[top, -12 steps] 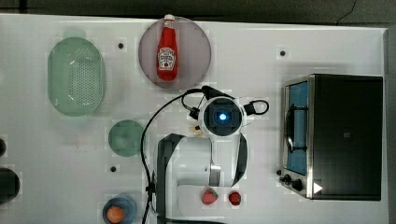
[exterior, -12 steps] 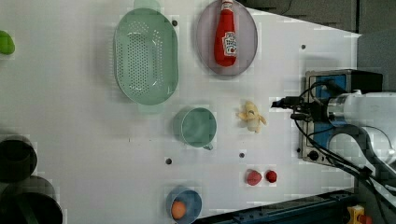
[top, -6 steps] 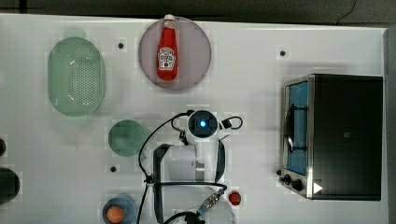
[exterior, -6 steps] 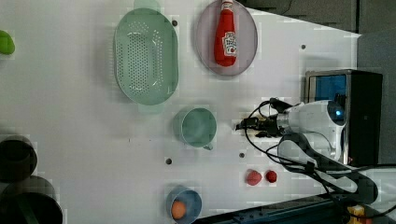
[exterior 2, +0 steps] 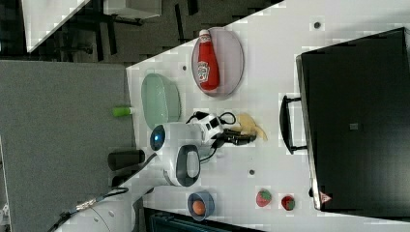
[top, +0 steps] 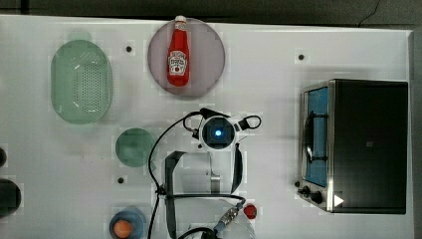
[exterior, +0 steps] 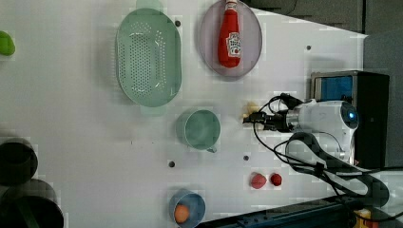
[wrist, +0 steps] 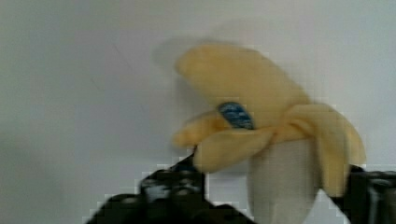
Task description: Pick Banana and place it in mug.
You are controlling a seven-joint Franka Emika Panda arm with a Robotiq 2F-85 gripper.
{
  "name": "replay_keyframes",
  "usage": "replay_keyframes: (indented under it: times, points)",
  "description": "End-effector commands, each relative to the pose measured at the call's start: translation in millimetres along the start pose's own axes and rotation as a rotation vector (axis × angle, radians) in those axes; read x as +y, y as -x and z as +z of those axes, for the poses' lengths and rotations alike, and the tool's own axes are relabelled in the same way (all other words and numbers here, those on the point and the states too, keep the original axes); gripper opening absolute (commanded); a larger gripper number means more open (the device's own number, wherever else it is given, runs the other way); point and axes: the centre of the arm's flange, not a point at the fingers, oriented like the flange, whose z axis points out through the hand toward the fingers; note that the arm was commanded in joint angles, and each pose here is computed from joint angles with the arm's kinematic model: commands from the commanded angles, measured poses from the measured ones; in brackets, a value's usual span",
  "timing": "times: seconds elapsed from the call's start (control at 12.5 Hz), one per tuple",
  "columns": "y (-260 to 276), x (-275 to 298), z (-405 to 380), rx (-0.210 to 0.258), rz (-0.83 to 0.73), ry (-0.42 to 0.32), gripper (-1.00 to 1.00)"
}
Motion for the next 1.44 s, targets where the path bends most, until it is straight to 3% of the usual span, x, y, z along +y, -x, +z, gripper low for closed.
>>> replay_keyframes:
  times: [0.08,0.32,0.4,0.56,0.64,0.72,0.88,0.96,1.04,1.2,1.44]
  points:
    - [-6,0,-15,0.023,-0.003,-0.018,-0.37]
    - [-17,-1,-68,0.094,0.0,-0.042,-0.37]
    - [-19,-2,-92,0.097,0.001,-0.044,-0.37]
    - [-20,-1,-159,0.053,0.0,-0.033,-0.37]
    - [-15,1,-223,0.006,-0.001,-0.02,-0.37]
    - [-11,2,-257,0.002,-0.003,-0.019,-0.37]
    - [4,-19,-332,0.067,-0.051,-0.034,-0.37]
    - [15,-30,-344,0.064,-0.059,-0.029,-0.37]
    - [44,-67,-350,0.015,0.006,-0.022,-0.37]
    - [72,-117,-343,-0.033,0.084,-0.062,-0.37]
    - [105,-186,-313,-0.056,0.253,-0.027,-0.37]
